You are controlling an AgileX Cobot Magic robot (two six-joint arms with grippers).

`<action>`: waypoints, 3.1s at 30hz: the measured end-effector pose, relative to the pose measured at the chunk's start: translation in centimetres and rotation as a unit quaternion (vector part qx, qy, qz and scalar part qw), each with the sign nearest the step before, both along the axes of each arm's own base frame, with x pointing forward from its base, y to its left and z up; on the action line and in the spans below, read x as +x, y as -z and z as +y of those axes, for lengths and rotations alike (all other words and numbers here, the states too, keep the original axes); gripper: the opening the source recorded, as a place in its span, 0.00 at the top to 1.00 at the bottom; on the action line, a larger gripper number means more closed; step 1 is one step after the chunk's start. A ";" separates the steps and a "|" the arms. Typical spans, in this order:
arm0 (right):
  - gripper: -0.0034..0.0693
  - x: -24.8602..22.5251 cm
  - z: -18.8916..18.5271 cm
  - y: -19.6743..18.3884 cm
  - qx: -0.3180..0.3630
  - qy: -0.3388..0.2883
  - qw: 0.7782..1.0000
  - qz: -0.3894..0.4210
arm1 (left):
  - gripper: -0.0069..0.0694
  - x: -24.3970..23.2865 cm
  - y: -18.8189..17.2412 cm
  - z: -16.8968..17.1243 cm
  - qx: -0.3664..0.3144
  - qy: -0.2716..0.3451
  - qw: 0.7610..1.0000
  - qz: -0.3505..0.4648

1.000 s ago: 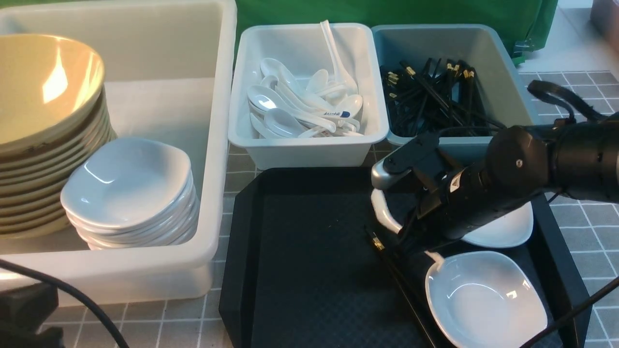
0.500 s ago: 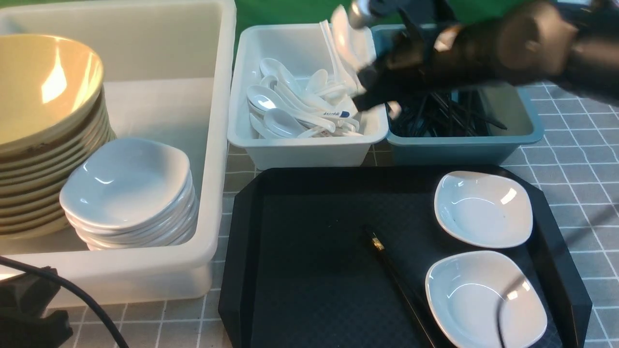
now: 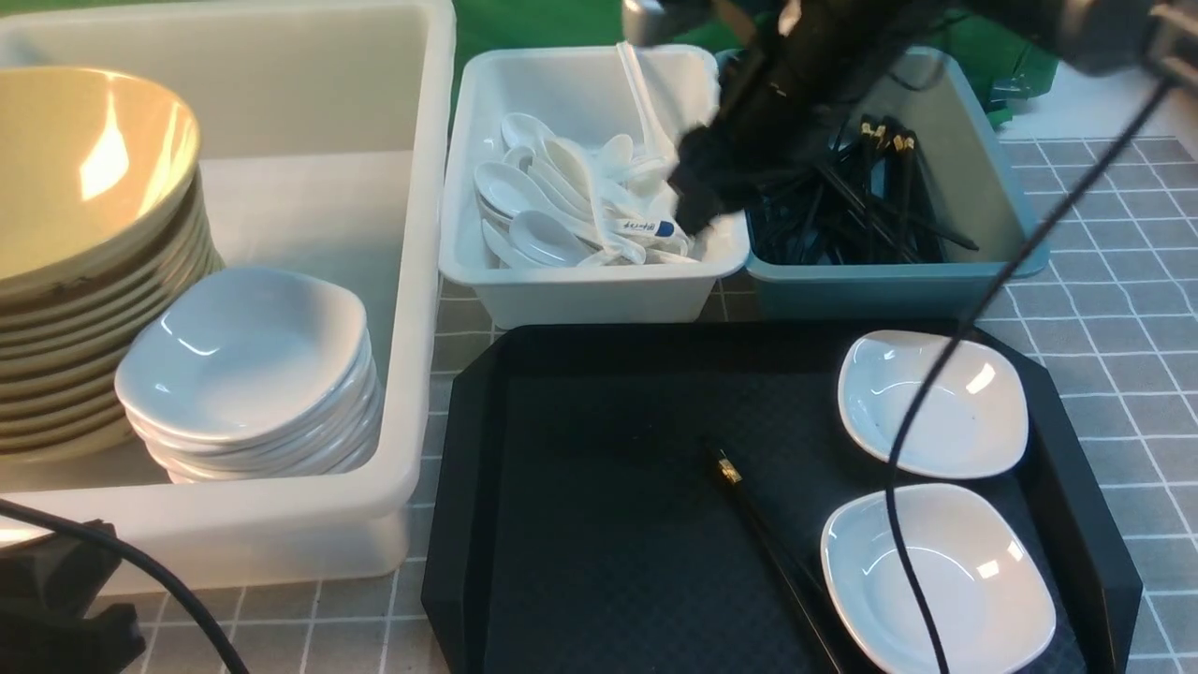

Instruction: On grey table put chopsticks spoon bowls plates into blue grey white boxes.

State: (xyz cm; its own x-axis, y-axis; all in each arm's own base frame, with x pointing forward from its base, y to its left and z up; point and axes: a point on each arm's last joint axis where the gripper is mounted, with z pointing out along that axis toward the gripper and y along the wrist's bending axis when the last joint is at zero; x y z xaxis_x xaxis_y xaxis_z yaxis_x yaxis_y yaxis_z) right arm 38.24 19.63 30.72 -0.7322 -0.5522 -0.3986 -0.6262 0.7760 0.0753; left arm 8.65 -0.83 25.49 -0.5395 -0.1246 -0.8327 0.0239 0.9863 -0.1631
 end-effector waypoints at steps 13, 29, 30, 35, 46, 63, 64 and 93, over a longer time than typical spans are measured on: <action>0.38 -9.2 -1.5 11.7 -0.056 -0.001 0.993 0.100 | 0.92 0.1 0.5 0.1 0.001 -0.006 1.000 -0.005; 0.70 -8.4 0.4 14.8 -0.040 -0.001 0.995 0.092 | 0.92 0.2 0.4 0.2 0.002 -0.008 1.000 -0.009; 0.76 -8.4 0.6 14.8 -0.038 -0.003 0.995 0.090 | 0.92 0.2 0.4 0.2 0.002 -0.008 1.000 -0.010; 0.83 -8.3 1.2 14.1 -0.032 -0.014 0.996 0.082 | 0.92 0.2 0.4 0.2 0.002 -0.008 1.000 -0.010; 0.83 -7.7 0.4 1.2 0.065 -0.028 0.992 -0.109 | 0.92 0.2 0.4 0.2 0.004 -0.007 1.000 -0.010; 0.46 8.3 -7.9 1.6 0.134 0.188 0.892 -0.389 | 0.92 0.2 0.4 0.2 0.005 -0.007 1.000 -0.012; 0.40 8.4 -8.3 1.9 0.124 0.186 0.906 -0.359 | 0.92 0.2 0.4 0.2 0.005 -0.007 1.000 -0.012; 0.59 -11.2 -14.0 14.3 -0.011 0.165 0.978 0.130 | 0.92 -0.6 -0.2 -0.4 0.019 0.026 0.999 -0.032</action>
State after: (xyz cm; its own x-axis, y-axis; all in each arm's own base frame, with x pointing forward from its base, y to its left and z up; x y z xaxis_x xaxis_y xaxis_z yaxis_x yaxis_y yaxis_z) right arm 27.02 5.59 16.40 -0.9471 -0.2742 -0.1666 -0.3027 0.9359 0.1801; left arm 8.06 -1.19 25.73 -0.4894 -0.0662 -0.8695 0.0836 0.9890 -0.1224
